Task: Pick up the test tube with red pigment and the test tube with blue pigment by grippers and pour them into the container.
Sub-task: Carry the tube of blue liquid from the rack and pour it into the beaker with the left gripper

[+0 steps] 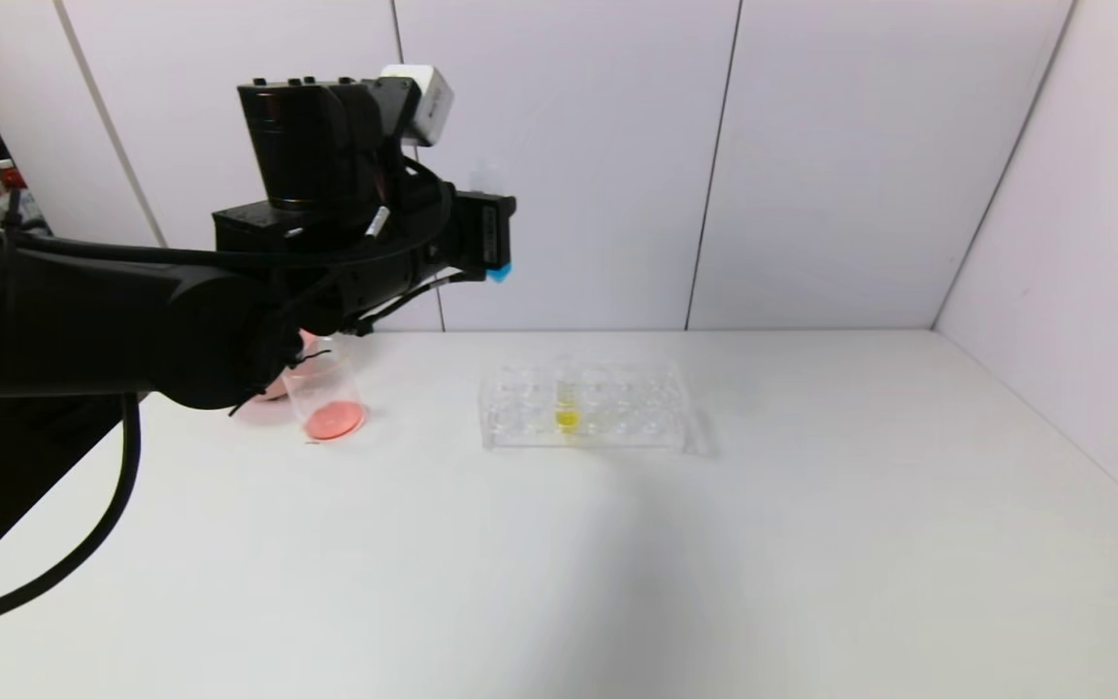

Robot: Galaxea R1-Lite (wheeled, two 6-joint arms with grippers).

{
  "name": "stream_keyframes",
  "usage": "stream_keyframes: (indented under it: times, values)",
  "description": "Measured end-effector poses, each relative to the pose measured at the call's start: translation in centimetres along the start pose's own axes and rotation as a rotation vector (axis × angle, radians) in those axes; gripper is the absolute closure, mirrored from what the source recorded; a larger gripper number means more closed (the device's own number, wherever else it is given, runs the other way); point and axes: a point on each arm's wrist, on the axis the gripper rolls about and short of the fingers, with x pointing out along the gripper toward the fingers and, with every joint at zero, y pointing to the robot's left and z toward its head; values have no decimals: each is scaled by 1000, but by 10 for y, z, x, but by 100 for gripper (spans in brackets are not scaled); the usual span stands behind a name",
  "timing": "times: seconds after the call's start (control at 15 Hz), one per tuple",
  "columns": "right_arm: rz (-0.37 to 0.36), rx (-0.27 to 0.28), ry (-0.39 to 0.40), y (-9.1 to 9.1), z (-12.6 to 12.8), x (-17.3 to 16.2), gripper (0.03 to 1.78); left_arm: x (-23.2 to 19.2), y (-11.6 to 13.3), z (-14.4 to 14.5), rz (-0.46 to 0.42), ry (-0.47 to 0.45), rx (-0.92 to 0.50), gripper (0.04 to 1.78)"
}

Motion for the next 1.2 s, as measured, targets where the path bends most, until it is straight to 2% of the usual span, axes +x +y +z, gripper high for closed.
stream_keyframes:
  times: [0.2,0.67,1.2]
  values:
    - [0,0,0,0,0,0,4,-7,34,-3,90,17,9,138]
    - [0,0,0,0,0,0,4,-19,83,-2,228,24,16,138]
    - [0,0,0,0,0,0,4,-51,170,-5,309,35,20,138]
